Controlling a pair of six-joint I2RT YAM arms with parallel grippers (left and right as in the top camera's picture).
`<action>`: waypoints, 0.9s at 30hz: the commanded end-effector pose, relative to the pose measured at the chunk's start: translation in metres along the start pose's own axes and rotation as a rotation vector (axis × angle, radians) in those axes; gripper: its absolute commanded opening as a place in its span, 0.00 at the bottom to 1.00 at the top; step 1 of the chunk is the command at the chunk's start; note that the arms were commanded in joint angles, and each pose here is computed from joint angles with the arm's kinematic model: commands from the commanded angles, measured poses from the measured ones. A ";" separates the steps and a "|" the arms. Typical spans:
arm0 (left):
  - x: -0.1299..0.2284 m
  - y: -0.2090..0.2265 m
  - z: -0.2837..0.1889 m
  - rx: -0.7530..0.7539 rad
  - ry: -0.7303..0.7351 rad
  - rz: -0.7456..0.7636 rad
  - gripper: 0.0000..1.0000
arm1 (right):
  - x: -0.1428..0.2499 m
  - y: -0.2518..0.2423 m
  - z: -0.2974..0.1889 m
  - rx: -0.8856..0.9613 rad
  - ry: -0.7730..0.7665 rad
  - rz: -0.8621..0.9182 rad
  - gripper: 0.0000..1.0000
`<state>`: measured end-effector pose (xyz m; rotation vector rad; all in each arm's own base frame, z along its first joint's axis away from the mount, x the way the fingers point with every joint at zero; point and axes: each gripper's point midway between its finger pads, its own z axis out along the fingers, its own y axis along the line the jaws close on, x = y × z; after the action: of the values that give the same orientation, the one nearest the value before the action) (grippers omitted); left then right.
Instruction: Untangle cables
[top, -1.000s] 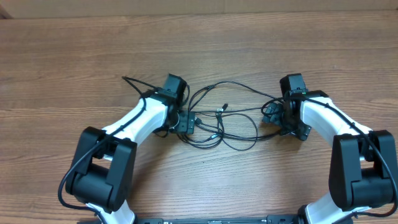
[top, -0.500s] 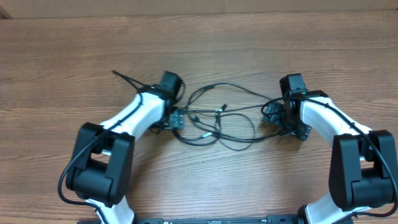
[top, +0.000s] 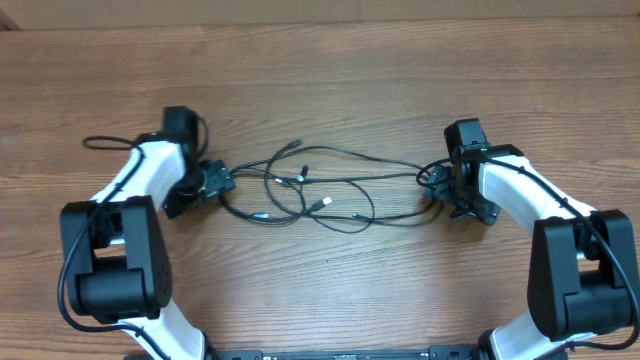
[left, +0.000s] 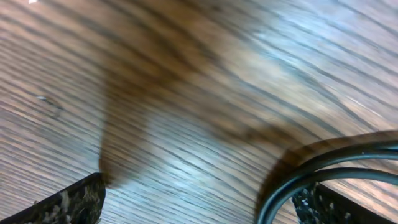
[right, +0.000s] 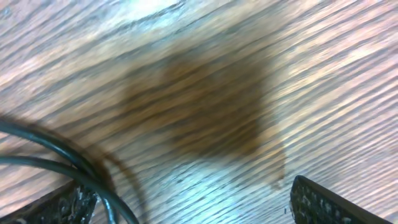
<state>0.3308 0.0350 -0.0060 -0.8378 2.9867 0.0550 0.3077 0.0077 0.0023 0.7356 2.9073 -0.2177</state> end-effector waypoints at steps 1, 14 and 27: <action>0.034 0.045 0.044 -0.186 0.129 -0.027 0.95 | 0.005 -0.038 0.017 0.195 -0.014 -0.010 0.96; 0.034 0.042 0.044 -0.181 0.125 -0.019 0.96 | -0.026 -0.037 0.014 0.213 -0.167 0.065 1.00; 0.038 0.020 0.046 -0.072 0.152 -0.001 0.96 | 0.034 0.108 -0.019 -0.676 0.124 -0.392 1.00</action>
<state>0.3318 0.0371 -0.0067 -0.8590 2.9777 0.0350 0.3601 0.0469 0.0048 0.3728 2.8193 0.1600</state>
